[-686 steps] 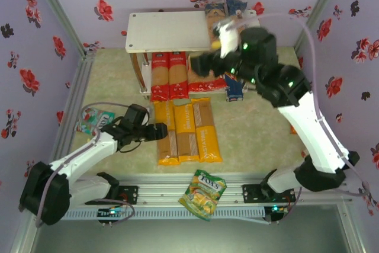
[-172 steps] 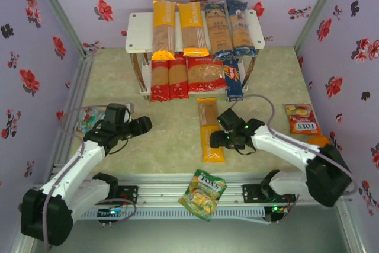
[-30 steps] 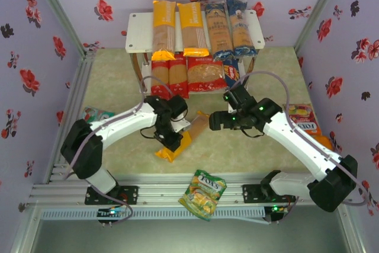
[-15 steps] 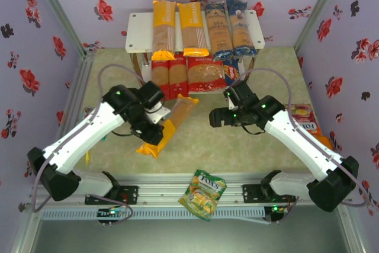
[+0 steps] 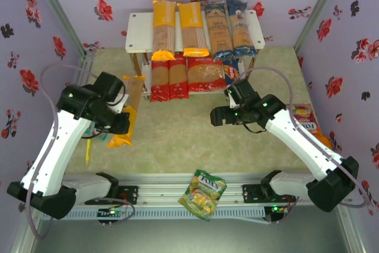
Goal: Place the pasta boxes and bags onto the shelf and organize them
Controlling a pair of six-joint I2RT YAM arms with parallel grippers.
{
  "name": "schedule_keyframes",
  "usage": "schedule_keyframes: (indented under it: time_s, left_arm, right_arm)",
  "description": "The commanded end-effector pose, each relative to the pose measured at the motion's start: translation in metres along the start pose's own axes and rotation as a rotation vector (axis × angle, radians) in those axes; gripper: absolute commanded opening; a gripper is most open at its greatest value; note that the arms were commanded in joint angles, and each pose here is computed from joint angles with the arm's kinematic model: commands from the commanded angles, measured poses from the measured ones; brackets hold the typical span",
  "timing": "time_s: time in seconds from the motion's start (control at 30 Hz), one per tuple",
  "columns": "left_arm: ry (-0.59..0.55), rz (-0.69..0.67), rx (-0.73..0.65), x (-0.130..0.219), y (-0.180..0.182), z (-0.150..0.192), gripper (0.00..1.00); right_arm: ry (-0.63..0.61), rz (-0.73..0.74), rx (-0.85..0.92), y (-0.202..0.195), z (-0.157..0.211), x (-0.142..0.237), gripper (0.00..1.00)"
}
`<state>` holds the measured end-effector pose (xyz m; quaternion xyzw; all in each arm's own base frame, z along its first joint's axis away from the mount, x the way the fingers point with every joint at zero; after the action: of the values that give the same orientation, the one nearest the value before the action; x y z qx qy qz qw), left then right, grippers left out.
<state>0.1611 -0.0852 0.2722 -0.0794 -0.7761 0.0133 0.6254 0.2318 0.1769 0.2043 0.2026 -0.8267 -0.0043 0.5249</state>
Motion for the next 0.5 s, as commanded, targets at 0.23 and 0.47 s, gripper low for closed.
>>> schedule_keyframes:
  time_s: [0.23,0.47]
  left_arm:
    - [-0.174,-0.135,0.062,0.066,0.038,-0.005,0.0]
    - [-0.246,-0.148,0.064,0.089,0.043,-0.028,0.0]
  right_arm:
    - [-0.005,-0.037,0.054,0.004,-0.014,0.001,0.95]
    - [-0.009,-0.057,0.078,0.007,-0.025,-0.001,0.95]
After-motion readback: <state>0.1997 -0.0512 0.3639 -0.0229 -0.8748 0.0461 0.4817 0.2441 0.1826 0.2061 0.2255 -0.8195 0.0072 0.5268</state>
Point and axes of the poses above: each hand's point on the last joint's axis, 136 mm out from that joint toward the fingers, its own x axis back along the fingers, its own y axis along the line the jaws close on, z = x × y, the point moved 1 cm from there along x, back along the fingers, and after that the axes turned 5 degrees about x, right-handed, at the moved point
